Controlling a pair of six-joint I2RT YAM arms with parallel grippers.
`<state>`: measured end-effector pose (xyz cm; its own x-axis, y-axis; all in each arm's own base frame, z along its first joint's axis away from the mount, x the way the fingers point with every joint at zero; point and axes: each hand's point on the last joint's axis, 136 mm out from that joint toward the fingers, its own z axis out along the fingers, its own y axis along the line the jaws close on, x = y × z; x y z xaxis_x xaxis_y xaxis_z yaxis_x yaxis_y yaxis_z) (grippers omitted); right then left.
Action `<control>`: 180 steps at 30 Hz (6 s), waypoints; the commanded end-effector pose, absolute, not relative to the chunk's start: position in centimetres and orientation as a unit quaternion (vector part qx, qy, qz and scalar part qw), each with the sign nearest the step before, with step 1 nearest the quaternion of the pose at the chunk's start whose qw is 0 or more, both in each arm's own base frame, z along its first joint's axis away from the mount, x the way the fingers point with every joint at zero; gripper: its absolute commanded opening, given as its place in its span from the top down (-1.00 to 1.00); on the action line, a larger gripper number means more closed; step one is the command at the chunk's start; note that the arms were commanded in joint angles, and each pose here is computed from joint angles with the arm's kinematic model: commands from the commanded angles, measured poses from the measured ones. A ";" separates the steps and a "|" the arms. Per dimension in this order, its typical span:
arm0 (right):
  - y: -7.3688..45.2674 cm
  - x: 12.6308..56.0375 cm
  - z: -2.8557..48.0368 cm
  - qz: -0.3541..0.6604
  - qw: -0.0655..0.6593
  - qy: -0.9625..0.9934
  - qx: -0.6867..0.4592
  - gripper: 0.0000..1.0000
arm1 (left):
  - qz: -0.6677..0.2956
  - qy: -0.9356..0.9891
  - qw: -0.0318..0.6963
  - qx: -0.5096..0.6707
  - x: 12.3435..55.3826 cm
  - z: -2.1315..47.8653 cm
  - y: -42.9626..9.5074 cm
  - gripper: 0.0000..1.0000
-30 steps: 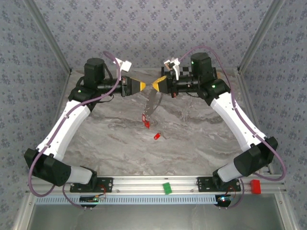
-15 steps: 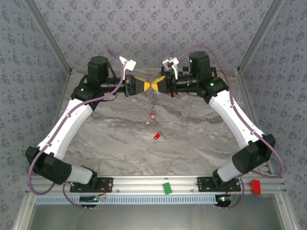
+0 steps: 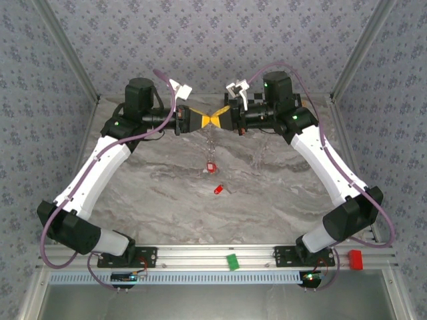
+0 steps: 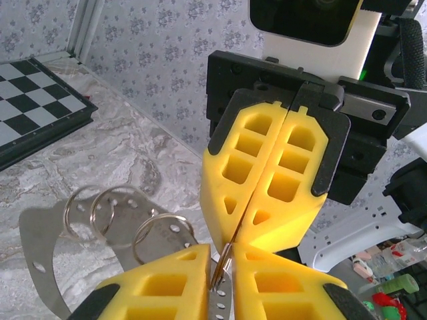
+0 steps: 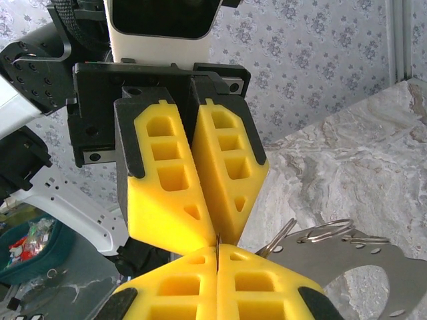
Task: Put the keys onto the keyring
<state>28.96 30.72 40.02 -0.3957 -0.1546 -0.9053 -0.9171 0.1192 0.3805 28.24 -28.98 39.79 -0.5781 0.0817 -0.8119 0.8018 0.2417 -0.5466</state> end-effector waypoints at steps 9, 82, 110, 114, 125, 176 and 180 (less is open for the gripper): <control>30.6 27.9 42.3 0.539 0.378 0.620 -0.426 1.00 | -0.545 0.693 0.330 0.338 26.6 41.0 -29.2 0.80; 28.4 31.0 44.3 0.591 0.488 0.588 -0.258 0.62 | -0.510 0.630 0.533 0.244 28.2 46.0 -30.8 1.00; 27.0 31.1 43.4 0.626 0.443 0.586 -0.262 0.58 | -0.578 0.601 0.489 0.257 28.7 47.5 -31.5 1.00; 27.1 31.1 43.2 0.627 0.439 0.588 -0.262 0.59 | -0.579 0.603 0.485 0.258 28.7 47.4 -31.6 1.00; 27.2 30.2 43.8 0.638 0.431 0.577 -0.275 1.00 | -0.582 0.605 0.475 0.262 28.7 47.0 -32.1 1.00; 25.2 30.9 44.1 0.623 0.459 0.590 -0.232 0.57 | -0.555 0.638 0.447 0.291 28.1 44.8 -32.4 1.00; 23.6 31.5 43.8 0.607 0.480 0.598 -0.210 0.50 | -0.555 0.637 0.450 0.291 28.1 45.0 -32.2 1.00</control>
<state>31.68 24.90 42.52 -0.5057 0.2859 -0.8139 -0.8201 0.1333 0.5564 29.17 -32.55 42.51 -0.4881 -0.1107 -0.8657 0.8300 0.2479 -0.4997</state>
